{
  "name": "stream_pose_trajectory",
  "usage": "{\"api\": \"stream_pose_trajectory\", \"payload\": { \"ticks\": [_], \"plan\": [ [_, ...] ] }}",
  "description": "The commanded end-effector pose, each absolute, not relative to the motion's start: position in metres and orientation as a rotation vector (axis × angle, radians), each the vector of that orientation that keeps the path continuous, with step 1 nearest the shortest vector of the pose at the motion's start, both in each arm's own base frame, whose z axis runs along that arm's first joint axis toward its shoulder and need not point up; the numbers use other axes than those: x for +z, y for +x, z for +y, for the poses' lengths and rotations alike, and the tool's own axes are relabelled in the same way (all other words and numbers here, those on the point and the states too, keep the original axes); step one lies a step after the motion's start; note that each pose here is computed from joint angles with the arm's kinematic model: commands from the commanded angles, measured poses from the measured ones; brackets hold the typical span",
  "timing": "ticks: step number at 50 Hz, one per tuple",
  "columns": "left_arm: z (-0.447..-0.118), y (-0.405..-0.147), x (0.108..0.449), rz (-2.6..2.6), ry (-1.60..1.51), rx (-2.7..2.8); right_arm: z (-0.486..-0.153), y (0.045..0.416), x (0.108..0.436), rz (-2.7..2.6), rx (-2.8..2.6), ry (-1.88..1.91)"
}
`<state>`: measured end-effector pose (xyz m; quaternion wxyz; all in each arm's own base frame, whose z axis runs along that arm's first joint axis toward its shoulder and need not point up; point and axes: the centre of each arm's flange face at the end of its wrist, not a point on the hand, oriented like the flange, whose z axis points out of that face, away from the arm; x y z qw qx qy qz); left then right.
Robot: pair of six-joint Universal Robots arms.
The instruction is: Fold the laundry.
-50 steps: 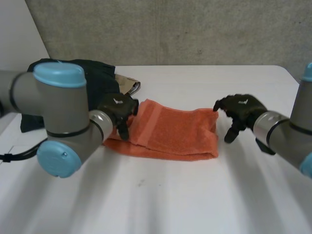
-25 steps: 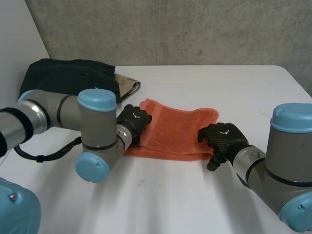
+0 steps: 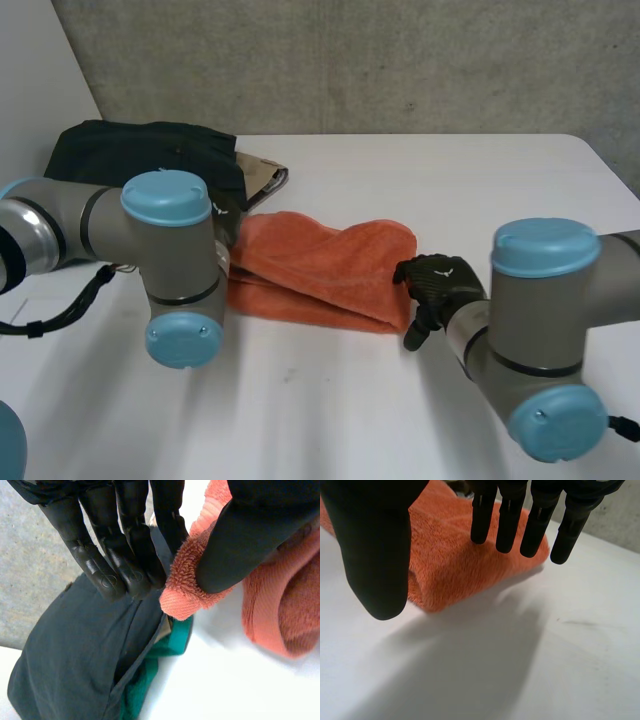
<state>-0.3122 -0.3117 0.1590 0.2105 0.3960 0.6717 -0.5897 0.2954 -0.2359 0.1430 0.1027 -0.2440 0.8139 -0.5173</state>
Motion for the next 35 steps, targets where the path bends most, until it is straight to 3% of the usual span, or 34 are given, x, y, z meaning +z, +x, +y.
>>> {"api": "stream_pose_trajectory", "payload": {
  "ticks": [1, 14, 27, 32, 35],
  "plan": [
    [-0.311, -0.313, 0.154, 1.862, 1.129, -1.636, -0.239, 0.305, 0.130, 2.450, -1.514, -0.684],
    [-0.308, -0.304, 0.189, 1.872, 1.042, -1.719, -0.245, 0.318, 0.124, 2.380, -1.589, -0.648],
    [-0.305, -0.304, 0.200, 1.896, 0.996, -1.773, -0.256, 0.322, 0.113, 2.361, -1.625, -0.619],
    [-0.303, -0.302, 0.204, 1.894, 0.989, -1.783, -0.268, 0.297, 0.126, 2.428, -1.657, -0.532],
    [-0.300, -0.299, 0.214, 1.900, 0.968, -1.819, -0.297, 0.257, 0.158, 2.407, -1.774, -0.438]
  ]
}}
